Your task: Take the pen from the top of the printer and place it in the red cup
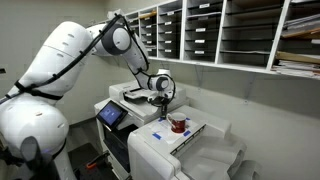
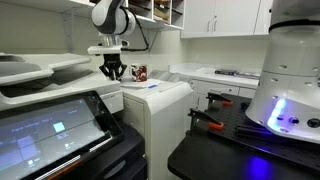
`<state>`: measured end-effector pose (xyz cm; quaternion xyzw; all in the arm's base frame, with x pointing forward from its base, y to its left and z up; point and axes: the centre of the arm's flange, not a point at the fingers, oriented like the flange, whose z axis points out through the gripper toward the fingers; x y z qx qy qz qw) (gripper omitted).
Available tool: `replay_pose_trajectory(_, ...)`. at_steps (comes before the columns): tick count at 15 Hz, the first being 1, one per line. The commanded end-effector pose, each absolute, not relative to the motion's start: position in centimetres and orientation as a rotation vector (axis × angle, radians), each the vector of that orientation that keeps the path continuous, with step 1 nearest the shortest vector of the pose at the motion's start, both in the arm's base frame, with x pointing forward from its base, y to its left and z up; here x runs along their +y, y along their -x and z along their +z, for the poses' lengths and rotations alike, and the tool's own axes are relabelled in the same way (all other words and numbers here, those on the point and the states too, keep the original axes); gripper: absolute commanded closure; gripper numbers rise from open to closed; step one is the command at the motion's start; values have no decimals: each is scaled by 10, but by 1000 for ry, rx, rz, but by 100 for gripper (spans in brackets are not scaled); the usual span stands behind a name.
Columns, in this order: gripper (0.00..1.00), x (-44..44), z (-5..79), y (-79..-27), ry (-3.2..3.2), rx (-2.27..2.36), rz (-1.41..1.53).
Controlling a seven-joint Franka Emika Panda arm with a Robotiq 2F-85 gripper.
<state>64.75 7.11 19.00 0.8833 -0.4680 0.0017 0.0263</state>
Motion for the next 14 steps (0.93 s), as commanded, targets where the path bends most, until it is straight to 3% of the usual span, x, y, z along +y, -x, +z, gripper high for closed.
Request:
replay_pose_trajectory(1,95,76,215,-637,-2772,-1467,-71)
replay_pose_trajectory(7,95,75,279,-622,-2785,-1425,136)
replay_pose_trajectory(14,95,42,325,-612,-2913,-1576,-252)
